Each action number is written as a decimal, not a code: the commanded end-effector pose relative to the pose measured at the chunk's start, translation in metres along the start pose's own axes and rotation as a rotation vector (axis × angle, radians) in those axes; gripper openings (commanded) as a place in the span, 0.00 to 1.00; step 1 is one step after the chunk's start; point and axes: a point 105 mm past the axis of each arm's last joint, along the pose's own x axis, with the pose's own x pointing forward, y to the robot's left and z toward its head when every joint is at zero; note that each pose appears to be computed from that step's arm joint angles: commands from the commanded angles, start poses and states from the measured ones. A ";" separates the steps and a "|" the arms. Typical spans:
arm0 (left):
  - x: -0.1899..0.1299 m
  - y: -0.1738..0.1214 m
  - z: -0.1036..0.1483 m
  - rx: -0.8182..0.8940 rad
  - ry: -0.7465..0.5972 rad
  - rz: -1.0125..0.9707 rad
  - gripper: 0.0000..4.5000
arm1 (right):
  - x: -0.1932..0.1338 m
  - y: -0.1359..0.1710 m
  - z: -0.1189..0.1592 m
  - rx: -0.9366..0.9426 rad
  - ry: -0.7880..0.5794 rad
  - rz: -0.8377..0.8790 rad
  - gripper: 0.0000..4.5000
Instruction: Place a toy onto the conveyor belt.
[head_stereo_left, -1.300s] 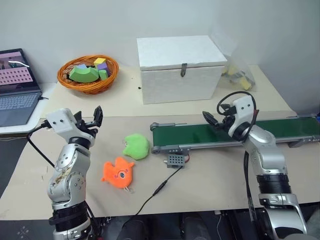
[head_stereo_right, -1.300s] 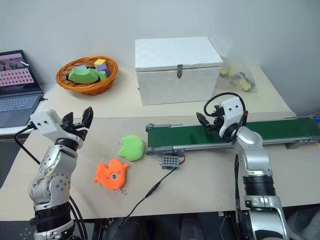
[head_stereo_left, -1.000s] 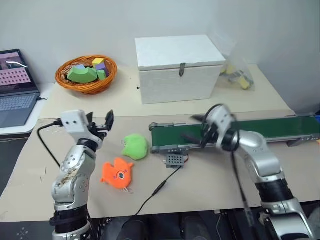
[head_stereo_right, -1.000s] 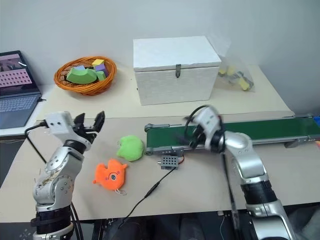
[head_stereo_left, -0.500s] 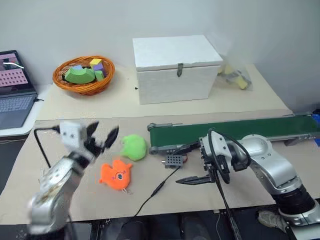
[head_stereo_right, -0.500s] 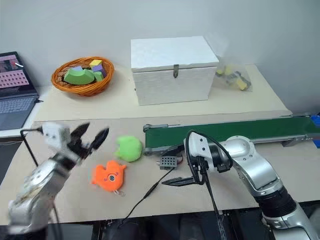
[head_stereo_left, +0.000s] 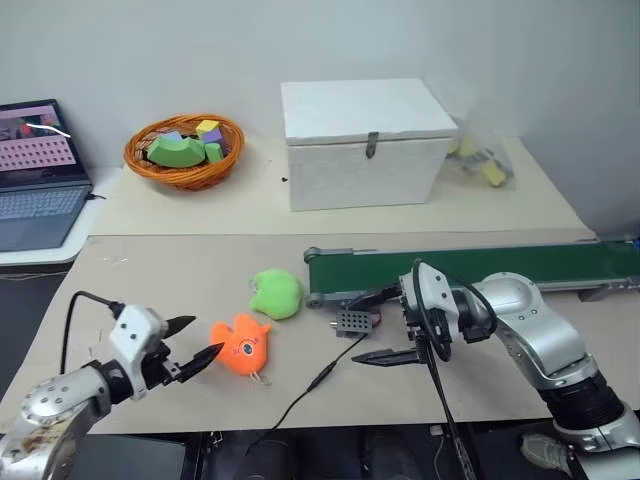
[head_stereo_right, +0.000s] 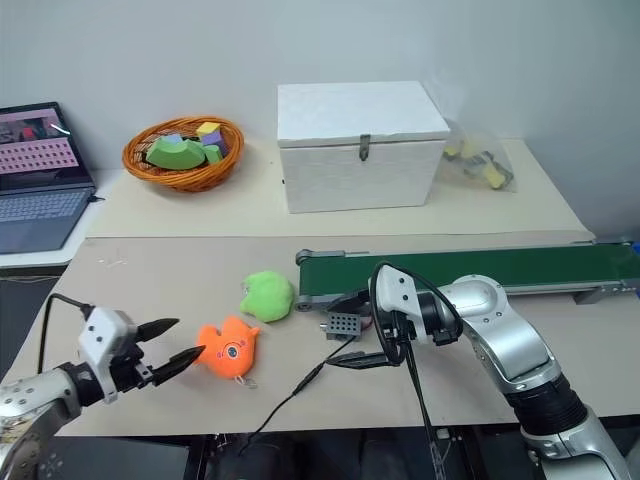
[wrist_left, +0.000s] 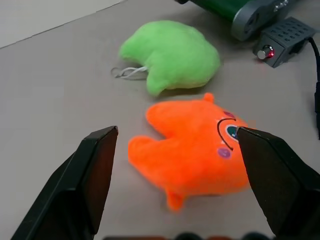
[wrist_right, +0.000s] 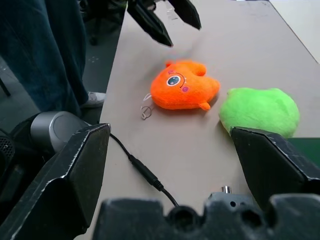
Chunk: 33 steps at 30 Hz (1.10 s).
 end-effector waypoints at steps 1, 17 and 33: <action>0.014 -0.009 -0.007 0.008 -0.007 -0.056 0.89 | -0.005 -0.002 0.009 -0.041 -0.019 -0.029 1.00; 0.031 -0.016 -0.045 -0.019 0.093 -0.079 0.89 | -0.011 -0.002 0.013 -0.028 -0.032 -0.065 1.00; 0.035 -0.017 -0.046 -0.033 0.100 -0.088 0.61 | -0.011 -0.006 0.017 -0.036 -0.043 -0.097 1.00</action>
